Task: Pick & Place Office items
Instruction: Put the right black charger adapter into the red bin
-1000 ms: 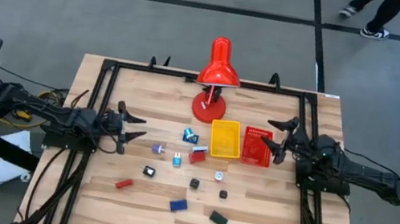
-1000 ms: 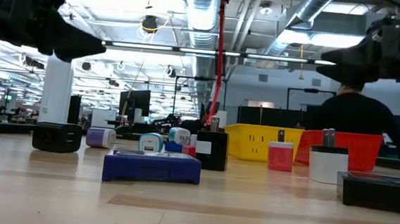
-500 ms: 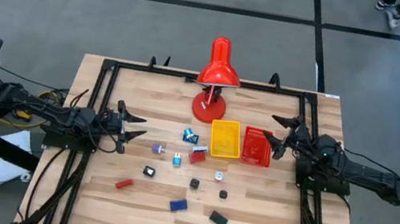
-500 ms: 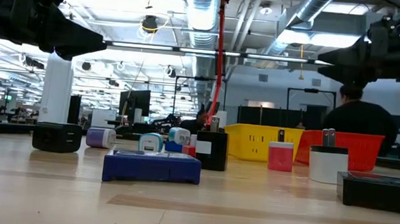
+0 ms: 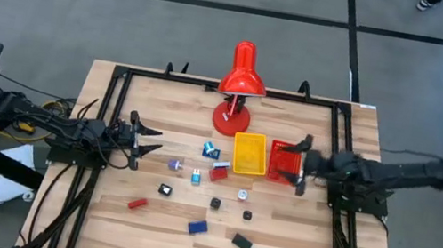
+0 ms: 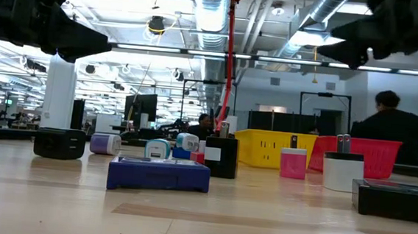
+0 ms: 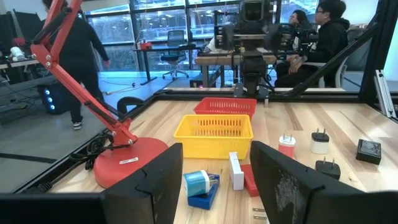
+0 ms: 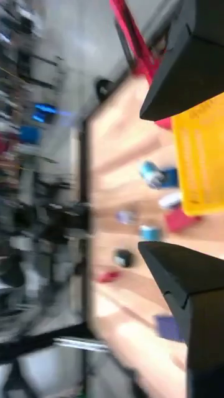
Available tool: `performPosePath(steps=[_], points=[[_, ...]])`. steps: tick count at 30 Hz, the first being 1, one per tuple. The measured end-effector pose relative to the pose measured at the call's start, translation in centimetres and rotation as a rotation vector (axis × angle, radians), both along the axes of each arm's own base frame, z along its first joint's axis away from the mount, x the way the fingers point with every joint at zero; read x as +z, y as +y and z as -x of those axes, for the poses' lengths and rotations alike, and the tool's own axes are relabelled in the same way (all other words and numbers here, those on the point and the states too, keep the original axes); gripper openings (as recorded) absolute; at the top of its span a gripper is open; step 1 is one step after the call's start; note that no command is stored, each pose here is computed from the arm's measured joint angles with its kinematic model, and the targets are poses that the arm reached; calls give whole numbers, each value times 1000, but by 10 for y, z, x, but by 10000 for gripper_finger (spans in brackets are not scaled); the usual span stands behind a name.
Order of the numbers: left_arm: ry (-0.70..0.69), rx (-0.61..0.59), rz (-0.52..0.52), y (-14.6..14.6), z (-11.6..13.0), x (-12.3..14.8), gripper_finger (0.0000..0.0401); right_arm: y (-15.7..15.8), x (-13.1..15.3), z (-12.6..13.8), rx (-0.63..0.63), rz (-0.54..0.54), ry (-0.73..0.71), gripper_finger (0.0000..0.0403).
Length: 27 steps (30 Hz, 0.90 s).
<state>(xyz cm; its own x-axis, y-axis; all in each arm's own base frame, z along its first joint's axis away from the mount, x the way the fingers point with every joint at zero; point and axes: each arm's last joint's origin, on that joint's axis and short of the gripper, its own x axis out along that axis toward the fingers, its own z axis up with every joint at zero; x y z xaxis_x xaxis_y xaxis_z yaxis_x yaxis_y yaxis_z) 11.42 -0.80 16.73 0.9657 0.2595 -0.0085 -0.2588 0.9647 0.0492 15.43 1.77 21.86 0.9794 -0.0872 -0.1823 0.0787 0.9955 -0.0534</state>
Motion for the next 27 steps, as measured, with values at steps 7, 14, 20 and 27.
performPosePath(steps=[7,14,20,27], points=[[0,0,0,0,0,0,181,58,12,-57,86,-71,415,310],[2,0,-1,0,0,0,181,108,-18,-92,12,-152,735,310],[11,0,-3,0,0,-1,181,126,-47,-110,-44,-163,830,310],[21,0,-5,0,0,-2,181,123,-65,-117,-74,-152,894,302]])
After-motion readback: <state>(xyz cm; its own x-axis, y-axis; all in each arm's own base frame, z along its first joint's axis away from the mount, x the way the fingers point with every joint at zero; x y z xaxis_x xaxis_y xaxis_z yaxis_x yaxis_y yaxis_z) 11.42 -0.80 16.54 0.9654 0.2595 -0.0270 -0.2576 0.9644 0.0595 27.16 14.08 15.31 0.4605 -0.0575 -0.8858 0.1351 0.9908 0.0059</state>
